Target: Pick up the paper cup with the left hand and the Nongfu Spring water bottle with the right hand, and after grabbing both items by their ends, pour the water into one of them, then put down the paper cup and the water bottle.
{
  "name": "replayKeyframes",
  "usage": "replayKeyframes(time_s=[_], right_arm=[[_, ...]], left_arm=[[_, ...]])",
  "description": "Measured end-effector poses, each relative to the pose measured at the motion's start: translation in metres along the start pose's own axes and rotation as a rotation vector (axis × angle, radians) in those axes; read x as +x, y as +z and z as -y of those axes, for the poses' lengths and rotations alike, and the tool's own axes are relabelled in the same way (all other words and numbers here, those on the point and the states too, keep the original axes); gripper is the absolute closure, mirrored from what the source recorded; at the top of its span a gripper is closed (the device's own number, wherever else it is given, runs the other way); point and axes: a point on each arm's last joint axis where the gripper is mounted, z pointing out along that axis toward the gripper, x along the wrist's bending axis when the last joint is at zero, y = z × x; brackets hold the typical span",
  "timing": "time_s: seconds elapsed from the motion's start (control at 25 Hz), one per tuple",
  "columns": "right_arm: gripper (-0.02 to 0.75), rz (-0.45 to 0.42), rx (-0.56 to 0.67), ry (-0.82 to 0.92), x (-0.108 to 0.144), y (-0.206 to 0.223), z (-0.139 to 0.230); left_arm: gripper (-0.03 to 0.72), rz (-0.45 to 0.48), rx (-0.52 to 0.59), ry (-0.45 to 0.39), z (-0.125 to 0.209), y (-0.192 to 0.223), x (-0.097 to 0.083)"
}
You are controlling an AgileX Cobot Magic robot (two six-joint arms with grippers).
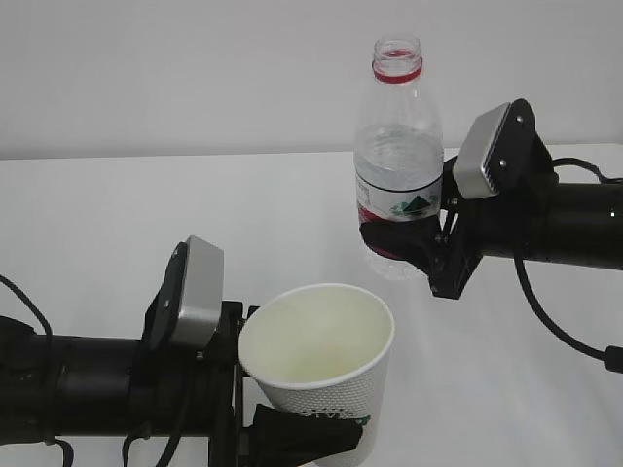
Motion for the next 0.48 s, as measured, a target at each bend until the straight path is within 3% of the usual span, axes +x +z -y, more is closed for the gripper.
replayKeyframes(time_s=[0.48], right_arm=[[0.267, -0.007, 0.026, -0.079, -0.0048, 0.0063, -0.0082]], left_arm=[[0.145, 0.024, 0.034, 0.070, -0.0044, 0.0061, 0.0050]])
